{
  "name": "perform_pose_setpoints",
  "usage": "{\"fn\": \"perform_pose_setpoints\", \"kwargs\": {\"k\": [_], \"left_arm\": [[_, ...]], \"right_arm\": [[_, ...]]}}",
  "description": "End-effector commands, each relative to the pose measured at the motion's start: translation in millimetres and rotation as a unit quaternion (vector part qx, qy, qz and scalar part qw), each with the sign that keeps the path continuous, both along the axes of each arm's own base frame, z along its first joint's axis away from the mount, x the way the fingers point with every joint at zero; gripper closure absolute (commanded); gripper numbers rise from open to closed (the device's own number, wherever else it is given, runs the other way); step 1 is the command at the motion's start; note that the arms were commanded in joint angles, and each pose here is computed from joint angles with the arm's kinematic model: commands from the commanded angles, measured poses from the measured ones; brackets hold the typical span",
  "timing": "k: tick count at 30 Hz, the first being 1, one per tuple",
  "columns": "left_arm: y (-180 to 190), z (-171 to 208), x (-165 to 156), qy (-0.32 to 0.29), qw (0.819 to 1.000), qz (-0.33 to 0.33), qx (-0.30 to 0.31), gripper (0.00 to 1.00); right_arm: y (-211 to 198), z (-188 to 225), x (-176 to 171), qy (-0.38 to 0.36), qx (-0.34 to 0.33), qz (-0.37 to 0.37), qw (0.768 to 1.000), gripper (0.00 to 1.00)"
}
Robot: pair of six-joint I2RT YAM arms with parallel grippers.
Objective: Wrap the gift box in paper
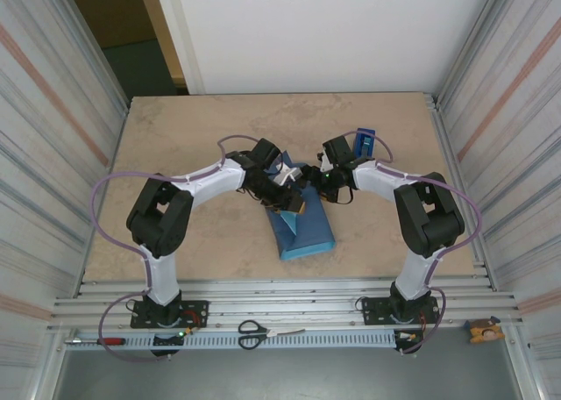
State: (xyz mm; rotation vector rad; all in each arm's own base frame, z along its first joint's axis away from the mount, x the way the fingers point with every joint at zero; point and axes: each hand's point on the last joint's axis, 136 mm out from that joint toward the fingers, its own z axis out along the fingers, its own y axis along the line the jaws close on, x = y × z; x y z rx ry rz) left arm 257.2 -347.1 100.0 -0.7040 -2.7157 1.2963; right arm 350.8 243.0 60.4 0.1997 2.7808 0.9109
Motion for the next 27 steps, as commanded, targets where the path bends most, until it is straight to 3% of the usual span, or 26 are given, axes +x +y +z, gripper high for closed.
{"fn": "perform_pose_setpoints", "kwargs": {"k": [1, 15, 22, 27], "left_arm": [[1, -47, -6, 0.003, 0.999, -0.01, 0.033, 0.58], [0, -56, -6, 0.009, 0.999, -0.012, 0.03, 0.52], [-2, -57, -5, 0.009, 1.0, -0.011, 0.026, 0.4], [-4, -60, -4, 0.009, 1.0, -0.012, 0.022, 0.25]], "right_arm": [[-13, 4, -15, 0.032, -0.016, 0.005, 0.999, 0.09], [-49, 29, -2, 0.004, -0.013, -0.041, 0.999, 0.06], [-66, 32, -5, 0.0, -0.02, -0.056, 0.998, 0.05], [-73, 31, -12, 0.002, -0.02, -0.06, 0.998, 0.05]]}}
